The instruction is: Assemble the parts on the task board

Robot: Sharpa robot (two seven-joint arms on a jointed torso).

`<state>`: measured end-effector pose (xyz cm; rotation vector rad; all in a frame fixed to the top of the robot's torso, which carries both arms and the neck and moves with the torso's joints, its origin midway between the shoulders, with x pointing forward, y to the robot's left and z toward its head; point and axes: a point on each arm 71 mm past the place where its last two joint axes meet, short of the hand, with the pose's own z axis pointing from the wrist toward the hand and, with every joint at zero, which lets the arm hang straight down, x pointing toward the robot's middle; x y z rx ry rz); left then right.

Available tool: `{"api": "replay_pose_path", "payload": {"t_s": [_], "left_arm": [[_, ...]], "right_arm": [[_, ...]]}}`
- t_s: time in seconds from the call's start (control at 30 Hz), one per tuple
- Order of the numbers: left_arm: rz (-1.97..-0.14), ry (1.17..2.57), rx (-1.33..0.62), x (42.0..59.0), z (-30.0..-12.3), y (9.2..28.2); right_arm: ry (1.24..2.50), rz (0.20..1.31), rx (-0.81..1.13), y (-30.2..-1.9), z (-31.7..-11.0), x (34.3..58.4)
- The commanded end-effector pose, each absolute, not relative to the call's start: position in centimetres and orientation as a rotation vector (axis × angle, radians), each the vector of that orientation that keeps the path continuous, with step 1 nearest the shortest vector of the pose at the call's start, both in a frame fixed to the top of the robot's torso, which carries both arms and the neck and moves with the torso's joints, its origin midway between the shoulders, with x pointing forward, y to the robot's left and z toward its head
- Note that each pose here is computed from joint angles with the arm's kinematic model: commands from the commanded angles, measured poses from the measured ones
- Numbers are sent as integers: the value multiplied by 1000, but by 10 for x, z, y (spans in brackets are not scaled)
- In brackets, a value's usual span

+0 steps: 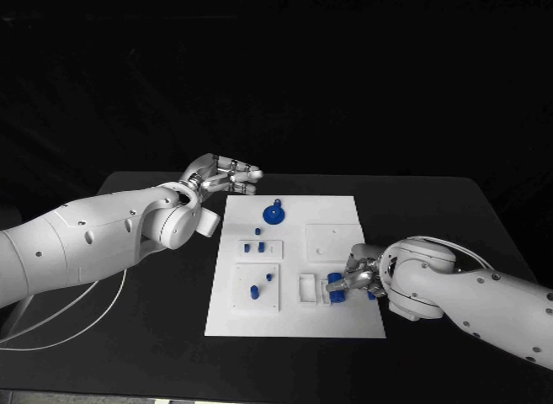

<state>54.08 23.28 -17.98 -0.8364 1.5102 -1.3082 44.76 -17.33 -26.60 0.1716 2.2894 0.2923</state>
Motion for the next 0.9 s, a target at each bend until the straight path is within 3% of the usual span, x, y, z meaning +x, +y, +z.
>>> {"api": "replay_pose_path", "payload": {"t_s": [0.03, 0.6, 0.9], "left_arm": [[-1324, 1527, -827, 540, -180, 229], [-1324, 1543, -820, 540, -180, 228], [-1322, 1548, -818, 539, -181, 229]], "right_arm": [[2369, 247, 185, -175, -284, 439], [2348, 219, 182, -177, -289, 441], [2307, 290, 395, -186, -288, 442]]}}
